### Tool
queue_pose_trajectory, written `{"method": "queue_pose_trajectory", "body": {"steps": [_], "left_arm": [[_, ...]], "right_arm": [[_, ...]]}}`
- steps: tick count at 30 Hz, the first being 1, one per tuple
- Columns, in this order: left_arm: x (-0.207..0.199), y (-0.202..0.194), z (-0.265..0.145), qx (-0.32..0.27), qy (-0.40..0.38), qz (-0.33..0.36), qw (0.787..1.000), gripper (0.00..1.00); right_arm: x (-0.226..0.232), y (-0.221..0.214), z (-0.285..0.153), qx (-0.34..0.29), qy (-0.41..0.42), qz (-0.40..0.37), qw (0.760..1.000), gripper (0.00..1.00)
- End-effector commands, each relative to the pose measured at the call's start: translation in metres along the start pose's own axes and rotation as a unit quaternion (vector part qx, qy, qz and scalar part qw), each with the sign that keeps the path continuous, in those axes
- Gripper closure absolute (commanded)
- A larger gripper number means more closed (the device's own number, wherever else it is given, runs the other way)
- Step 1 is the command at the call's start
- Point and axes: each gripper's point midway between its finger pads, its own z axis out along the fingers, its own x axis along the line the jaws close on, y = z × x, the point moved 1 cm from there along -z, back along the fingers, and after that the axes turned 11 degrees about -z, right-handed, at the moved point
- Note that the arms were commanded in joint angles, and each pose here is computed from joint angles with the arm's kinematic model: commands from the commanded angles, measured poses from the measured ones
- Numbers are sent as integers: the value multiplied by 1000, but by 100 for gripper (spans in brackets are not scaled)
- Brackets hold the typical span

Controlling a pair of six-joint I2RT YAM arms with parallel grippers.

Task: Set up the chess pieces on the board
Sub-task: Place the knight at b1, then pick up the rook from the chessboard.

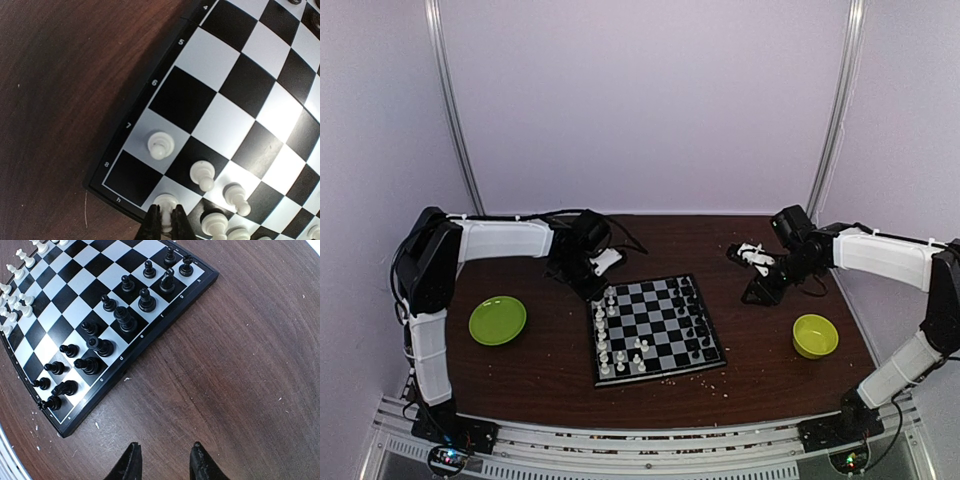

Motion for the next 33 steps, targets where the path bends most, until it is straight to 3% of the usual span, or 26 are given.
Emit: {"method": "queue_pose_trajectory", "body": {"steps": [1, 18, 26, 33], "left_arm": [[2, 13, 4, -19, -9, -10, 1000, 93], [10, 22, -23, -39, 15, -18, 999, 77], [4, 43, -94, -113, 1, -25, 993, 72], [-45, 43, -140, -158, -41, 32, 986, 73]], "right_arm": [[-4, -5, 3, 11, -5, 0, 1000, 67], [-3, -4, 2, 9, -2, -2, 1000, 67], [-4, 3, -6, -4, -7, -9, 1000, 66], [-6, 14, -23, -28, -26, -13, 999, 66]]}}
